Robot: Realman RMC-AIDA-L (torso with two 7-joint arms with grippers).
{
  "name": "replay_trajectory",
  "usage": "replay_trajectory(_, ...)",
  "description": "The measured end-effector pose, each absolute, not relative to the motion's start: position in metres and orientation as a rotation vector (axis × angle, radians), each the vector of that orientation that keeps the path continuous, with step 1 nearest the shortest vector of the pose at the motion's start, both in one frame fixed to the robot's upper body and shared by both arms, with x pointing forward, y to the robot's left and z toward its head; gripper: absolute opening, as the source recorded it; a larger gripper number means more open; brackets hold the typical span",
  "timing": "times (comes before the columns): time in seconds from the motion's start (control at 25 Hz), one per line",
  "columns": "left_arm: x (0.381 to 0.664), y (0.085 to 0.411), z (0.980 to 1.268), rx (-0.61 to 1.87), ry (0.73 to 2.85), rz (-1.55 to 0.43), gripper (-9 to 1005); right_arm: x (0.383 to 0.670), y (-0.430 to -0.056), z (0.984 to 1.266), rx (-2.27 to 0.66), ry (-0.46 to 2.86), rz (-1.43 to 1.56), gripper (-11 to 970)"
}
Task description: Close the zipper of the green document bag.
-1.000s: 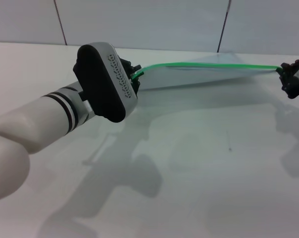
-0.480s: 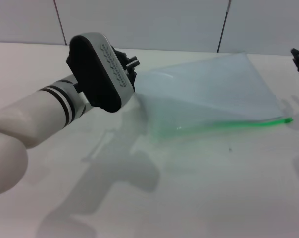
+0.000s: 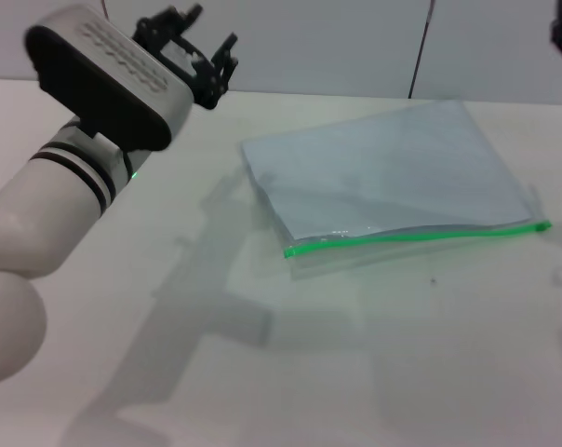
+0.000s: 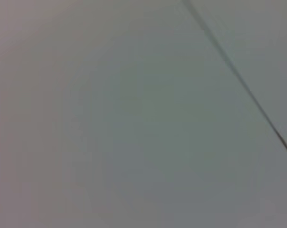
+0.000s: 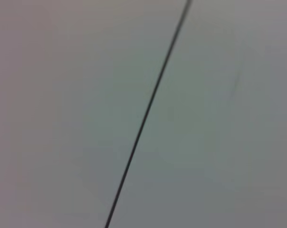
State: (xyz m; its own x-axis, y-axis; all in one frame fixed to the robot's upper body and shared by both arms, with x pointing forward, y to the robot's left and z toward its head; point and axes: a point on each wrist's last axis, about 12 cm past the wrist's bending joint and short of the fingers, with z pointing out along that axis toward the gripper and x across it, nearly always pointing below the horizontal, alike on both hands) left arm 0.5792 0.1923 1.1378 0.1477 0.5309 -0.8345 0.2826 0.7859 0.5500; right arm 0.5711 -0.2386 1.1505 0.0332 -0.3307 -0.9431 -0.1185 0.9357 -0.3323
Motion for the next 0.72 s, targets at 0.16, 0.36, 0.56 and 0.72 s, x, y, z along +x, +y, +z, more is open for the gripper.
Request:
replay_trajectory(0.16,0.575,0.195,1.144,0.502,1.42,0.101,410,0.56,-0.228,1.132,-0.172,1.47,-0.154,719)
replay_trajectory(0.36,0.567,0.204,1.14,0.341,1.377,0.031,544,0.554,-0.221,1.111,-0.062,1.41,-0.09,757)
replay_trajectory(0.56,0.56,0.208,1.125,0.301,1.334,0.038,632,0.556,-0.228,1.086,-0.034,1.449,-0.038,752)
replay_trajectory(0.72,0.558,0.209,1.113,0.32,1.327,0.06,626,0.551,-0.237,1.063,-0.031,1.472,-0.016,753)
